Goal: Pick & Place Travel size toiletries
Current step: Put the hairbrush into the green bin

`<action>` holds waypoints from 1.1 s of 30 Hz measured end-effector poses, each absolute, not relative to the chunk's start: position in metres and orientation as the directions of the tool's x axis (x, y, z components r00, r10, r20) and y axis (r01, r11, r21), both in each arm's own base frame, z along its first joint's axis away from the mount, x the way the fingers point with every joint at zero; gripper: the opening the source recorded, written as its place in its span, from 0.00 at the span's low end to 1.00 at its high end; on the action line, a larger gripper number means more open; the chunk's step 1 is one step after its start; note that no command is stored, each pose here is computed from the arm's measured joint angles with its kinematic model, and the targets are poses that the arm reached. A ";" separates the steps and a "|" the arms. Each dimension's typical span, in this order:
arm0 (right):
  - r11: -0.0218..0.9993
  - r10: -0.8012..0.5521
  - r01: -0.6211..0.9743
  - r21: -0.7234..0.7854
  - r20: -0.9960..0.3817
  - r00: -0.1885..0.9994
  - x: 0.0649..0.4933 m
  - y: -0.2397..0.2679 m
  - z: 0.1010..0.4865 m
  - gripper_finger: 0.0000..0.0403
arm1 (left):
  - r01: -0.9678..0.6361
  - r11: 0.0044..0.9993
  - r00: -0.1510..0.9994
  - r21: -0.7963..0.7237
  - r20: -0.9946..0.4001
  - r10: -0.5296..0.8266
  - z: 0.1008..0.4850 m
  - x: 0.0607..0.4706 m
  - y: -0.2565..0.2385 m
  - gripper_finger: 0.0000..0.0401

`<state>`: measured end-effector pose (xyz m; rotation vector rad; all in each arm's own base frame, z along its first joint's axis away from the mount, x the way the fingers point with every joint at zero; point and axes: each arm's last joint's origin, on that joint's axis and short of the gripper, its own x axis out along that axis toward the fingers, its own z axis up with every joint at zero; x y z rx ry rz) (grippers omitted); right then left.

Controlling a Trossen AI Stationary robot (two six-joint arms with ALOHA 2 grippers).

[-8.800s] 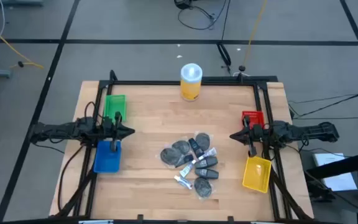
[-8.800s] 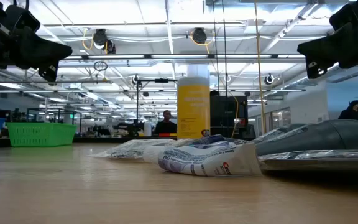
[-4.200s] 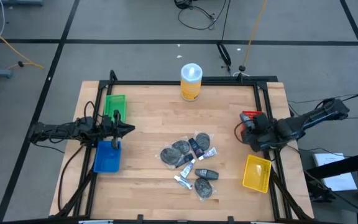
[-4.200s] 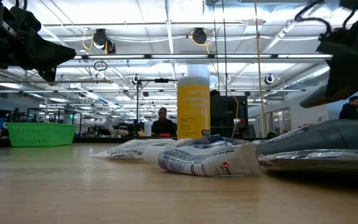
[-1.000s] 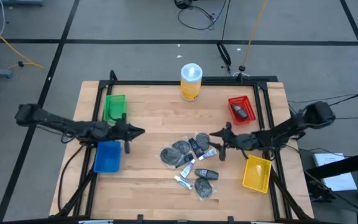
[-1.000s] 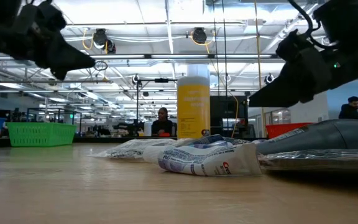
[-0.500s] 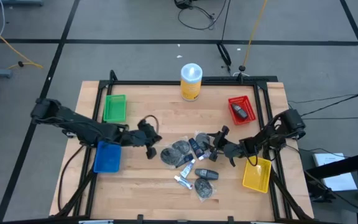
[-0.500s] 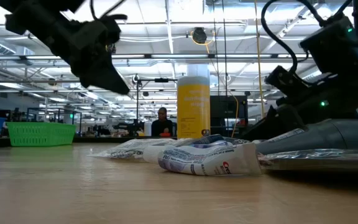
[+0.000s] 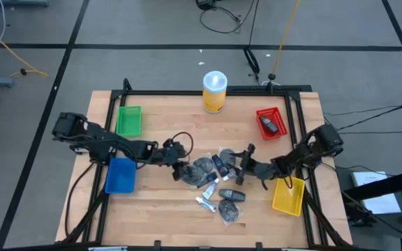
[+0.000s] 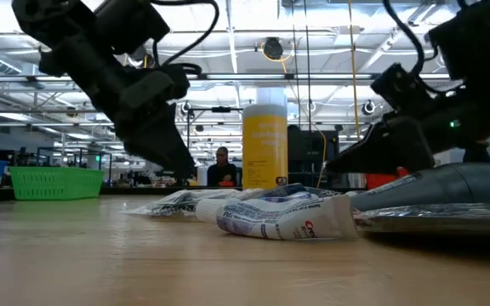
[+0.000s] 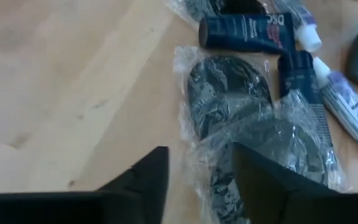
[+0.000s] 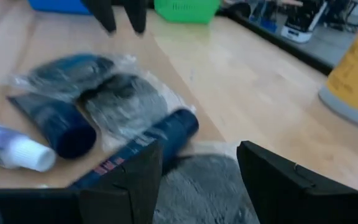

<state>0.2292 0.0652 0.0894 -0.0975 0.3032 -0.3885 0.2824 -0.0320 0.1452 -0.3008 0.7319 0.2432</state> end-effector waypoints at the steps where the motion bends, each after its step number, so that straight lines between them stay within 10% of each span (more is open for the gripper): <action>1: 0.923 -0.384 0.355 -0.151 -0.263 0.885 0.229 0.066 0.092 0.50 | -0.314 0.930 0.719 -0.191 -0.687 0.102 0.142 0.284 -0.032 0.50; 12: 0.926 -0.378 0.359 -0.119 -0.253 0.891 0.229 0.066 0.100 0.50 | -0.247 0.942 0.678 -0.226 -0.735 0.001 0.116 0.291 -0.036 0.60; 26: 0.926 -0.379 0.364 -0.103 -0.262 0.888 0.228 0.066 0.098 0.50 | -0.118 0.966 0.678 -0.228 -0.729 -0.090 0.122 0.289 -0.038 0.04; 33: 0.925 -0.380 0.364 -0.107 -0.273 0.884 0.228 0.066 0.097 0.50 | -0.146 0.967 0.704 -0.208 -0.708 -0.046 0.163 0.271 -0.035 0.03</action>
